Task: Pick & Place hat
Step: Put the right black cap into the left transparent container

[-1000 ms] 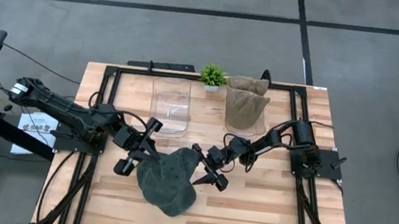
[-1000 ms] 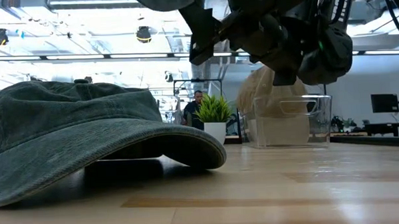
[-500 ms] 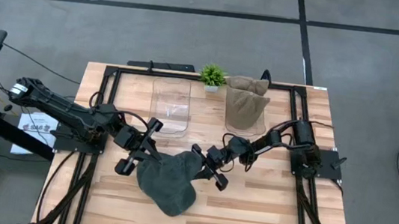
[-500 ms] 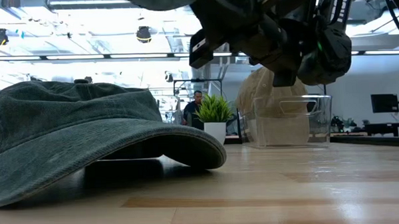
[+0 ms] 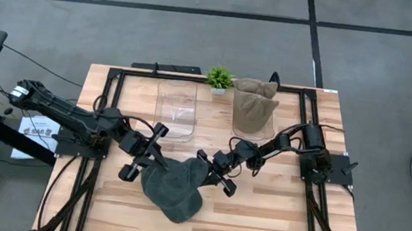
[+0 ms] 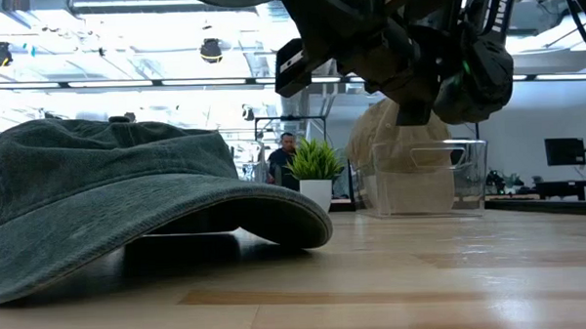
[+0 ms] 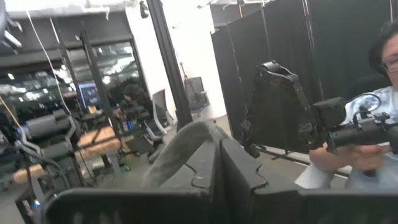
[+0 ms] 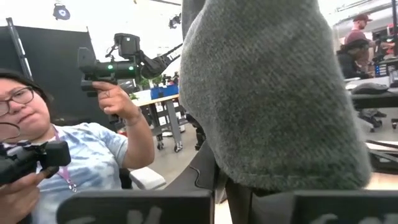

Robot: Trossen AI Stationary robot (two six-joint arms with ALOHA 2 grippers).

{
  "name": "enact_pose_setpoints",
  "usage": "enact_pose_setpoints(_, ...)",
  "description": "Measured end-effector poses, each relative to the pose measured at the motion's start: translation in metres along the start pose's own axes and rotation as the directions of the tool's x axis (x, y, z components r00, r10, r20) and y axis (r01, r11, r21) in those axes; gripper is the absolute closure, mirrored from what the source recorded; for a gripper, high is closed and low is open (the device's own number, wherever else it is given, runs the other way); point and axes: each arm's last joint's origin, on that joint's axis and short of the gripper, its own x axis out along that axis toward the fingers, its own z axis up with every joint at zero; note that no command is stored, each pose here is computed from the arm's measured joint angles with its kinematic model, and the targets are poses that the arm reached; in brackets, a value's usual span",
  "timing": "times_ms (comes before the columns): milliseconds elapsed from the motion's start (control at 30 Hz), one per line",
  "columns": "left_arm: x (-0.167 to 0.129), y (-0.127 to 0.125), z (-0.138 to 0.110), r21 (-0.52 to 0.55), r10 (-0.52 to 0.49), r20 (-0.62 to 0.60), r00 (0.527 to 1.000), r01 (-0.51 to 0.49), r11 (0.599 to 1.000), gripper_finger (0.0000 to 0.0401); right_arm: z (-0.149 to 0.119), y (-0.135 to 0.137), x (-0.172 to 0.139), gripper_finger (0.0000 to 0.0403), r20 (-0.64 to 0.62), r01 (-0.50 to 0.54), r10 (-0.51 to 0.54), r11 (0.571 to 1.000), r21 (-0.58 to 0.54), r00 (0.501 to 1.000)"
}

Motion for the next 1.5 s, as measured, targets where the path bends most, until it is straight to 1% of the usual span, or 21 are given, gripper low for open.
enact_pose_setpoints(267,0.0,-0.003,-0.005,-0.061,-0.022,-0.047,0.999,0.02,0.998,0.0308,0.001,0.0,0.001,0.04,-0.002,-0.016,0.016,1.0,-0.001,1.0)
enact_pose_setpoints(467,0.002,-0.008,-0.004,-0.08,-0.045,-0.052,0.998,0.041,0.996,0.0278,0.001,0.001,0.001,0.0401,-0.011,-0.043,0.043,0.999,0.0,0.999)
enact_pose_setpoints(633,0.001,-0.01,-0.002,-0.089,-0.052,-0.043,0.998,0.049,0.995,0.0266,0.001,0.001,0.001,0.0401,-0.015,-0.058,0.058,0.998,0.0,0.998)
enact_pose_setpoints(900,0.0,-0.01,-0.003,-0.094,-0.053,-0.062,0.997,0.047,0.994,0.0253,0.004,0.002,0.001,0.0401,-0.013,-0.081,0.081,0.997,-0.008,0.997)
enact_pose_setpoints(1067,-0.002,-0.009,-0.002,-0.09,-0.012,-0.071,0.997,0.006,0.996,0.0249,0.009,0.005,0.003,0.0401,-0.011,-0.105,0.104,0.994,-0.016,0.994)
enact_pose_setpoints(1267,-0.012,-0.008,0.008,-0.085,0.02,-0.072,0.997,-0.027,0.996,0.0246,0.012,0.008,0.004,0.0401,-0.023,-0.126,0.126,0.992,-0.018,0.992)
enact_pose_setpoints(1500,-0.027,-0.008,0.017,-0.113,0.022,-0.099,0.995,-0.033,0.993,0.0247,0.015,0.009,0.005,0.0401,-0.038,-0.143,0.142,0.989,-0.024,0.989)
